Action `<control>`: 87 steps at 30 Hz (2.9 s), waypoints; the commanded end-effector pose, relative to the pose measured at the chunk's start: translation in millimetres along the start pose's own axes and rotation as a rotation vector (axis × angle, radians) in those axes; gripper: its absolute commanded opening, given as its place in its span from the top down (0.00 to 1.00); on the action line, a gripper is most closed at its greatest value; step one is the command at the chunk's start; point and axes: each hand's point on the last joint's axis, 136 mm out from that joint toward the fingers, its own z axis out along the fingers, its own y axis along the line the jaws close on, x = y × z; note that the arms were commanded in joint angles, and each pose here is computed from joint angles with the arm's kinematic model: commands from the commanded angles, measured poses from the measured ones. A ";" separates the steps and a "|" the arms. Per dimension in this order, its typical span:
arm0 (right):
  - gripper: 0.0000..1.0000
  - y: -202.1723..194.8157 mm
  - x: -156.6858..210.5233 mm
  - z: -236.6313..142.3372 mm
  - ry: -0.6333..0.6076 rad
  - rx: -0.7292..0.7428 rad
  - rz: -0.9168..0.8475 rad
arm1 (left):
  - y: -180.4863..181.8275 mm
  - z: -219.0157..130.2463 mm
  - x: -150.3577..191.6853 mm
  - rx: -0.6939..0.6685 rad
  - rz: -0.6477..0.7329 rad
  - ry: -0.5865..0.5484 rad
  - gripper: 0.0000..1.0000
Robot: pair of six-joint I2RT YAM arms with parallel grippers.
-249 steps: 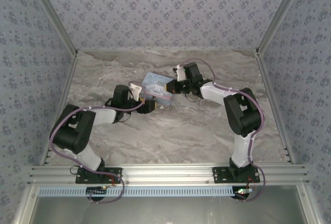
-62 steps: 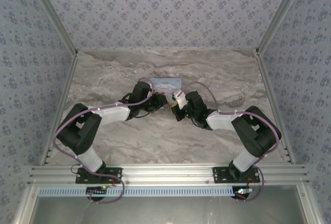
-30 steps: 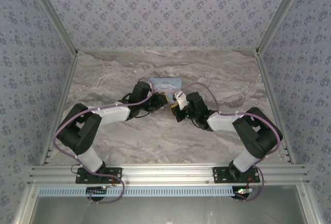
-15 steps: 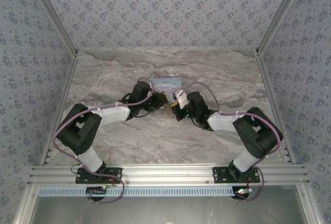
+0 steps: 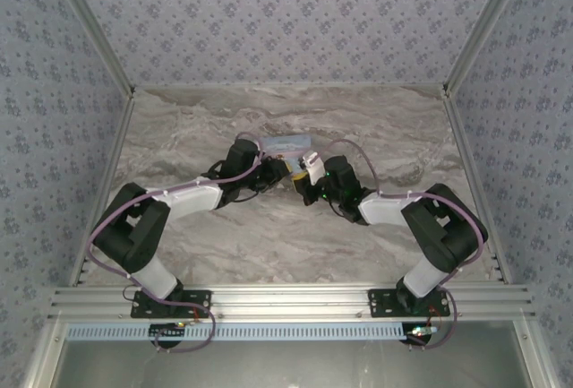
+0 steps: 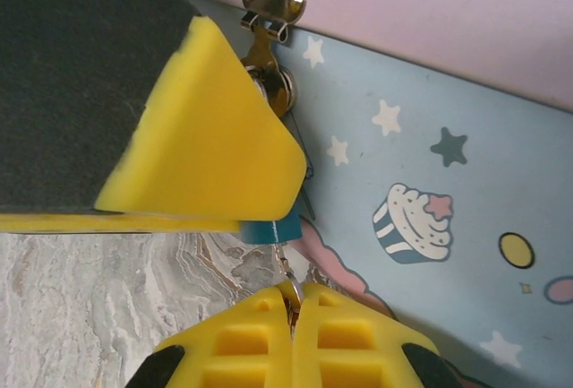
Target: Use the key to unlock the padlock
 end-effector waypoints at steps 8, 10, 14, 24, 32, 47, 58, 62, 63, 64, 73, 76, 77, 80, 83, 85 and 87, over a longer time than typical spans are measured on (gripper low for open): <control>1.00 -1.7 -36.6 6.9 -0.079 -0.026 -0.028 | -28.4 -11.5 5.3 0.088 0.046 0.017 0.84; 1.00 -1.8 -39.9 8.0 -0.087 -0.035 -0.024 | -27.4 -11.1 5.9 0.085 0.045 0.020 0.84; 1.00 -3.0 -47.1 9.3 -0.105 -0.053 -0.013 | -27.9 -11.0 5.9 0.086 0.045 0.019 0.85; 1.00 -1.1 -68.2 11.3 -0.152 -0.087 -0.005 | -26.3 -7.0 7.5 0.082 0.047 0.028 0.85; 1.00 0.1 -67.2 18.1 -0.145 -0.107 0.014 | -18.6 2.5 11.1 0.068 0.045 0.050 0.85; 1.00 -19.3 13.6 12.7 0.008 -0.039 0.146 | 0.7 31.4 8.9 0.029 0.045 0.067 0.82; 1.00 -24.1 48.9 11.7 0.101 -0.025 0.189 | 11.3 35.0 10.5 0.009 0.035 0.059 0.63; 1.00 -23.8 57.3 11.6 0.124 -0.030 0.197 | 13.1 26.4 9.3 -0.009 0.051 0.044 0.51; 1.00 -23.8 58.9 11.6 0.130 -0.033 0.201 | 14.3 23.3 9.0 -0.017 0.054 0.040 0.49; 1.00 -22.8 59.4 11.5 0.133 -0.038 0.201 | 15.1 20.6 9.0 -0.022 0.056 0.037 0.47; 1.00 -16.9 59.7 5.7 0.189 -0.055 0.265 | 15.3 -12.1 -5.5 -0.037 0.092 -0.052 0.40; 1.00 -10.4 57.7 4.7 0.217 -0.079 0.297 | 10.3 -18.8 -8.9 0.004 0.082 -0.081 0.40; 1.00 -9.2 57.4 4.1 0.229 -0.081 0.308 | 8.8 -21.0 -10.2 0.017 0.079 -0.090 0.40; 1.00 -7.2 53.8 2.1 0.247 -0.084 0.336 | 3.4 -28.4 -13.2 0.045 0.088 -0.117 0.40; 1.00 -7.1 47.9 1.2 0.231 -0.089 0.393 | -2.9 -37.1 -18.3 0.064 0.120 -0.150 0.40; 1.00 -5.0 43.4 2.7 0.223 -0.098 0.430 | -8.6 -43.3 -21.0 0.087 0.142 -0.174 0.40; 1.00 -3.8 40.2 4.2 0.222 -0.100 0.463 | -13.6 -49.3 -23.8 0.118 0.152 -0.202 0.40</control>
